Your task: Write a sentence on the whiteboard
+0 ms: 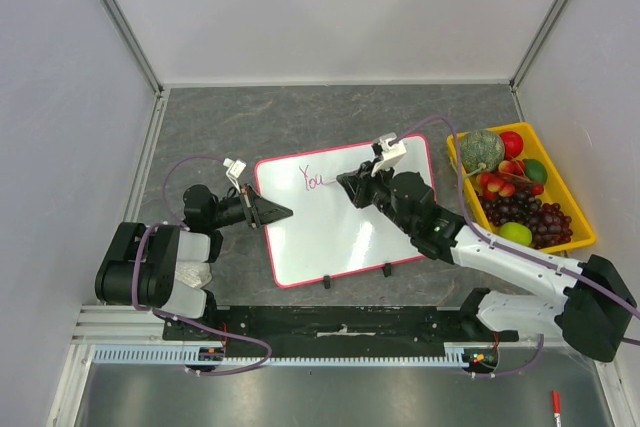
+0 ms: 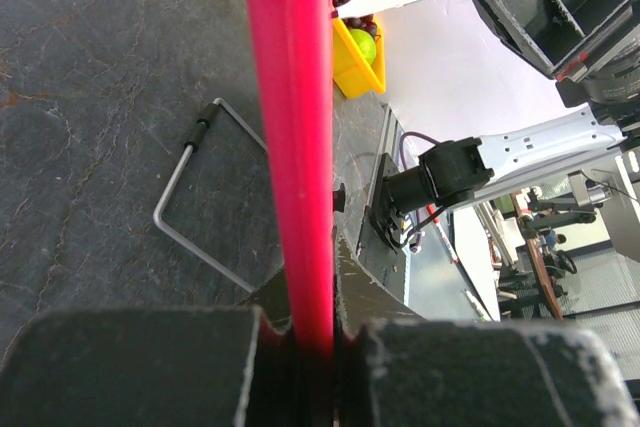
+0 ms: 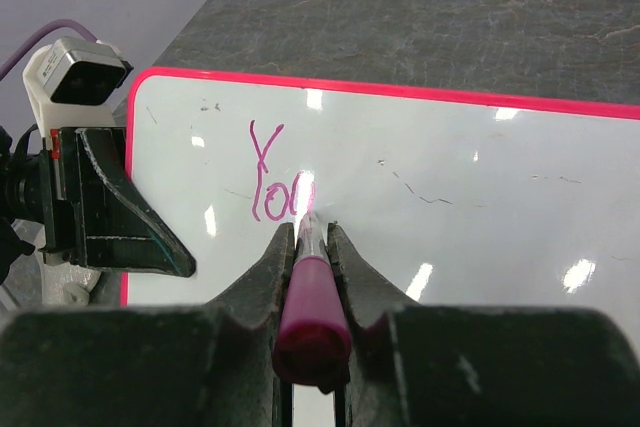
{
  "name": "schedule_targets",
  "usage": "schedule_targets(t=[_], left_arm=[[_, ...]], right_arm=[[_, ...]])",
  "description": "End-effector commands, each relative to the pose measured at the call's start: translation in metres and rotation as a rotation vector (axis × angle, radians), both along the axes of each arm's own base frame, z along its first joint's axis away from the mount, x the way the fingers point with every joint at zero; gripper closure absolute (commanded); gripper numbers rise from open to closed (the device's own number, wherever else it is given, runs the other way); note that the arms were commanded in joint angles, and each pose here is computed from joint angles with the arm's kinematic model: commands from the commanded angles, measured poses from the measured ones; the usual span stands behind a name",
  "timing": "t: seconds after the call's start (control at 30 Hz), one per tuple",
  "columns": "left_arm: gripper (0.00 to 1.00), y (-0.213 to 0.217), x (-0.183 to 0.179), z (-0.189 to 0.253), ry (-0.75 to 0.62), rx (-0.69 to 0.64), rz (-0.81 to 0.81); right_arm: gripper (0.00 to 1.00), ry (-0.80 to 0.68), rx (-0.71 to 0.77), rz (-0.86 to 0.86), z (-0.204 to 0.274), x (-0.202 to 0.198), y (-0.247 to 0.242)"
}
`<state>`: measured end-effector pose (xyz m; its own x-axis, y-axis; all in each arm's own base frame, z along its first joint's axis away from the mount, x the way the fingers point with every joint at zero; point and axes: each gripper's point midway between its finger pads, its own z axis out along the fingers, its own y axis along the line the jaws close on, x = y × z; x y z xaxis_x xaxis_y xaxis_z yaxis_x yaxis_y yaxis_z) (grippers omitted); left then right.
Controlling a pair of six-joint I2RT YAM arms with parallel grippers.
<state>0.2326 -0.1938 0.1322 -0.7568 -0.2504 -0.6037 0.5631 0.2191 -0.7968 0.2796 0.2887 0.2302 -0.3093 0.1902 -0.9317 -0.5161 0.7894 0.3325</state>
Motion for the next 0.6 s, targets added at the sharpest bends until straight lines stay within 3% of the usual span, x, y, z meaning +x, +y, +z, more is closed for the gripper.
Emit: schedule_targets(t=[0.0, 0.57], left_arm=[[0.98, 0.001, 0.002, -0.009, -0.071, 0.034, 0.008], [0.98, 0.001, 0.002, -0.010, -0.065, 0.032, 0.007]], right_arm=[[1.00, 0.040, -0.070, -0.027, -0.022, -0.003, -0.014], [1.00, -0.048, -0.024, -0.098, 0.034, 0.016, -0.014]])
